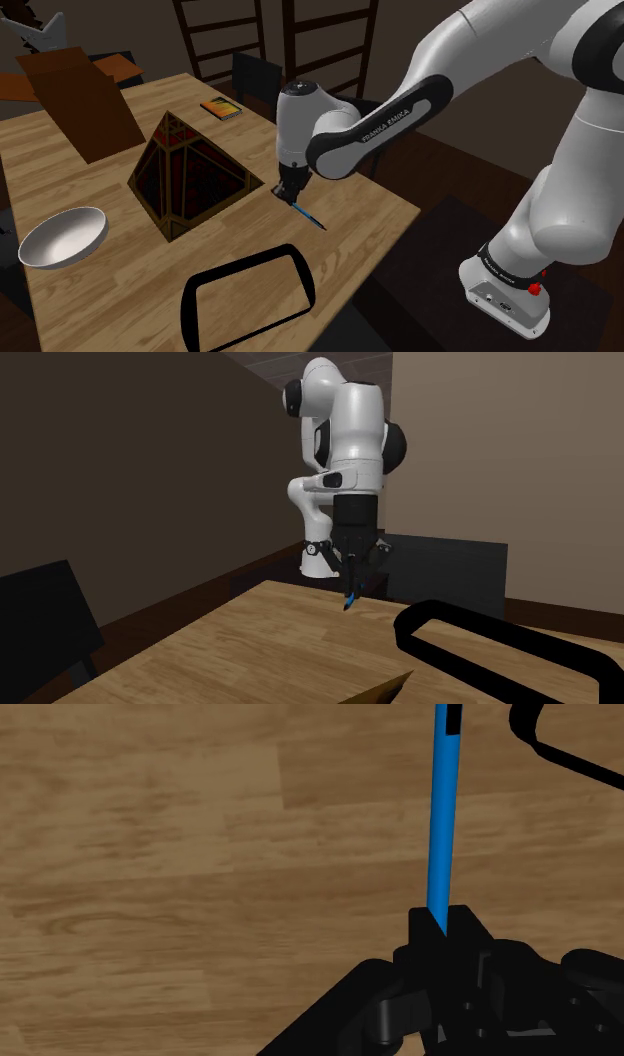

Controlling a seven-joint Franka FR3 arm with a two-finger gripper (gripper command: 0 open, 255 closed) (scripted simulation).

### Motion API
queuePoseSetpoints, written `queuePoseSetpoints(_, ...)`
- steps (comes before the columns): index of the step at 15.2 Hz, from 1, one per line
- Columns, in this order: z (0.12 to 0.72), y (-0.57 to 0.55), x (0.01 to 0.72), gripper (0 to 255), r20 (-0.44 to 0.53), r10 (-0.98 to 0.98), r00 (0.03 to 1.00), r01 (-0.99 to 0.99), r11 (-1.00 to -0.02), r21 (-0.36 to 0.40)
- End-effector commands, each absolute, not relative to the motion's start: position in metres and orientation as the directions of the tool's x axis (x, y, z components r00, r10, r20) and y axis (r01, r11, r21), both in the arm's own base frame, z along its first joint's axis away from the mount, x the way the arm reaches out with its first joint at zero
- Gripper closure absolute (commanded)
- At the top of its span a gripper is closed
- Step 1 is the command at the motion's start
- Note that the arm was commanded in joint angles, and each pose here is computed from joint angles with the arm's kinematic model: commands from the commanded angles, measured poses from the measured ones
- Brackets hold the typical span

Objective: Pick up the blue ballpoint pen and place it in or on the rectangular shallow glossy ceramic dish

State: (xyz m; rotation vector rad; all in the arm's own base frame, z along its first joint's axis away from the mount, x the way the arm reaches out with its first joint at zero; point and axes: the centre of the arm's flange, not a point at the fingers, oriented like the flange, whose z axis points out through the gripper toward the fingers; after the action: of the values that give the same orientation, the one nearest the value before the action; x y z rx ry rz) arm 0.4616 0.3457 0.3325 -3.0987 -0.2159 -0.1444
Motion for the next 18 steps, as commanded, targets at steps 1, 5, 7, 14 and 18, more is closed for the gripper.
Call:
queuePoseSetpoints(1,0.343,0.346,0.461,255,0.094,0.137,0.986,0.140,-0.990,-0.025)
queuePoseSetpoints(5,0.352,0.371,0.454,255,0.094,0.137,0.986,0.140,-0.990,-0.025)
queuePoseSetpoints(7,0.354,0.397,0.446,255,0.094,0.137,0.986,0.140,-0.990,-0.025)
queuePoseSetpoints(14,0.362,0.485,0.420,255,0.094,0.137,0.986,0.140,-0.990,-0.025)
queuePoseSetpoints(18,0.366,0.535,0.405,255,0.094,0.137,0.986,0.140,-0.990,-0.025)
